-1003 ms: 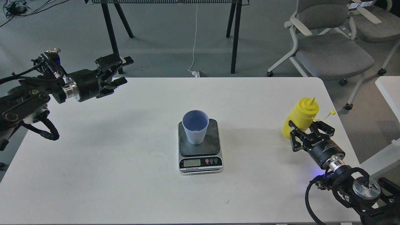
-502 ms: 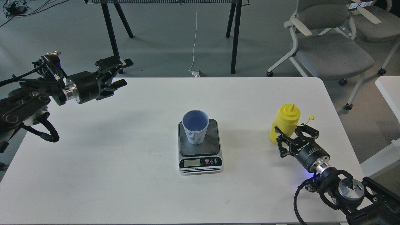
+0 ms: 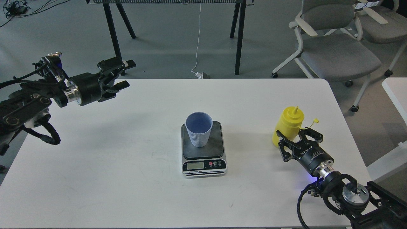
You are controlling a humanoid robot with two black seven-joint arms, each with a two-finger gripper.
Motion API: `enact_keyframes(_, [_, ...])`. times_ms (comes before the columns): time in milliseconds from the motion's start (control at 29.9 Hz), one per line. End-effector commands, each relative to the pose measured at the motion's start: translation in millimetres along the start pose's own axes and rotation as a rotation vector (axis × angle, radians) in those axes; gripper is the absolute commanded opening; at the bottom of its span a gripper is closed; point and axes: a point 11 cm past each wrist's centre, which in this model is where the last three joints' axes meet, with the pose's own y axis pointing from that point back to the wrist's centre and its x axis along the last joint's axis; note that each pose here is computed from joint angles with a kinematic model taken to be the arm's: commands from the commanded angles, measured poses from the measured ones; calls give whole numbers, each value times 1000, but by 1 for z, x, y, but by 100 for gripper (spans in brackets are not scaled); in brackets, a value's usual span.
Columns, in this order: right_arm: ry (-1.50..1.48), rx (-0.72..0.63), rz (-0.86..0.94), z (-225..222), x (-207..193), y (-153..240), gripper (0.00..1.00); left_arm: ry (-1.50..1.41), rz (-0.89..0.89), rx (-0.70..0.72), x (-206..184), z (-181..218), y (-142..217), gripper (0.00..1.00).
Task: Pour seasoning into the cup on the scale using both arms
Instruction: 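Open the right gripper and release the yellow bottle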
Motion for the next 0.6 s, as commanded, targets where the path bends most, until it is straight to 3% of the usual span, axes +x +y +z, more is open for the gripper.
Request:
enact_keyframes(0, [-1, 7, 0, -2, 0, 2, 98, 0, 1, 1, 0, 0, 0, 100])
enact_keyframes(234, [-1, 0, -19, -4, -5, 12, 98, -1, 2, 1, 1, 0, 1, 100])
enact_keyframes(568, [25, 11, -26, -26, -14, 69, 98, 0, 2, 3, 1, -1, 1, 100])
